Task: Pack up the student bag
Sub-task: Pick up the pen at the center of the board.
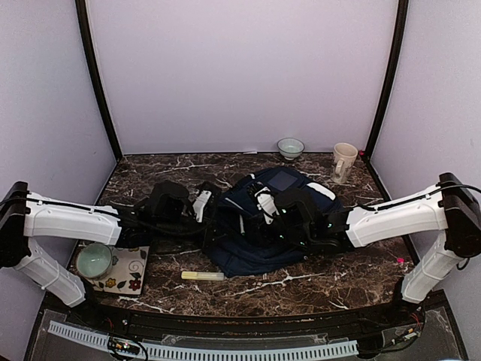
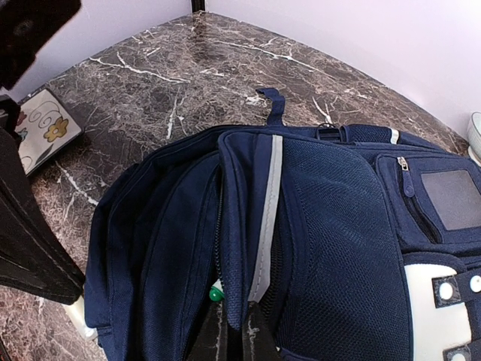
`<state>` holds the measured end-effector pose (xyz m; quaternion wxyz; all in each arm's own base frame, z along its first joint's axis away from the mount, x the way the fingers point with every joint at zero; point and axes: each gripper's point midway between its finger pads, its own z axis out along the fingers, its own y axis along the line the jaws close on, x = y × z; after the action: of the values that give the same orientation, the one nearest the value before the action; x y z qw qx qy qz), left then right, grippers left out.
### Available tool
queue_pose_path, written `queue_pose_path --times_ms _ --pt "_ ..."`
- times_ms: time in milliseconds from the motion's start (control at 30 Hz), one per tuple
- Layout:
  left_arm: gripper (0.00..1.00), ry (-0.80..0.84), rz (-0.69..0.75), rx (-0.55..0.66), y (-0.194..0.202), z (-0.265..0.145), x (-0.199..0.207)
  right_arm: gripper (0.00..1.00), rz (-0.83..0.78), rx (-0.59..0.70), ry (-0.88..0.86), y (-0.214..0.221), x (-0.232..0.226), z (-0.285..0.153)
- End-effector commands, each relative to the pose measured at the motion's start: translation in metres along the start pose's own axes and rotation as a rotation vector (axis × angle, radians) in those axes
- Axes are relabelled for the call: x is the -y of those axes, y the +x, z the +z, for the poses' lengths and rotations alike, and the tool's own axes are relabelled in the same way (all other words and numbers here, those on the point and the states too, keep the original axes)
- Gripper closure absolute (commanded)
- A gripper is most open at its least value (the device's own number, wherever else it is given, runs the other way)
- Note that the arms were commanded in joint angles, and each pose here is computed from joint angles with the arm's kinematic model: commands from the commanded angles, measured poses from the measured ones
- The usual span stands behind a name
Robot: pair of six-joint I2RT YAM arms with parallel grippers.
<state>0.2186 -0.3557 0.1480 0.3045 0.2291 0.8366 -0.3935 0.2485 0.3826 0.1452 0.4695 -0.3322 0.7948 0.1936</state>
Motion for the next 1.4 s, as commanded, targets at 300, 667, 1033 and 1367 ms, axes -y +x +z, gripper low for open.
queue_pose_path --times_ms 300,667,1033,1367 --pt "0.07 -0.231 0.241 -0.331 0.040 -0.036 -0.021 1.00 0.019 0.090 -0.002 -0.023 -0.002 -0.010" --pt "0.14 -0.307 0.259 -0.696 0.123 -0.027 -0.049 1.00 0.019 0.099 -0.016 -0.024 -0.004 -0.010" --pt "0.29 -0.356 0.267 -0.788 0.142 -0.013 -0.067 1.00 0.023 0.100 -0.020 -0.019 -0.002 -0.014" --pt "0.50 -0.420 0.243 -0.845 0.158 -0.024 -0.081 1.00 0.026 0.105 -0.006 -0.014 0.002 -0.019"
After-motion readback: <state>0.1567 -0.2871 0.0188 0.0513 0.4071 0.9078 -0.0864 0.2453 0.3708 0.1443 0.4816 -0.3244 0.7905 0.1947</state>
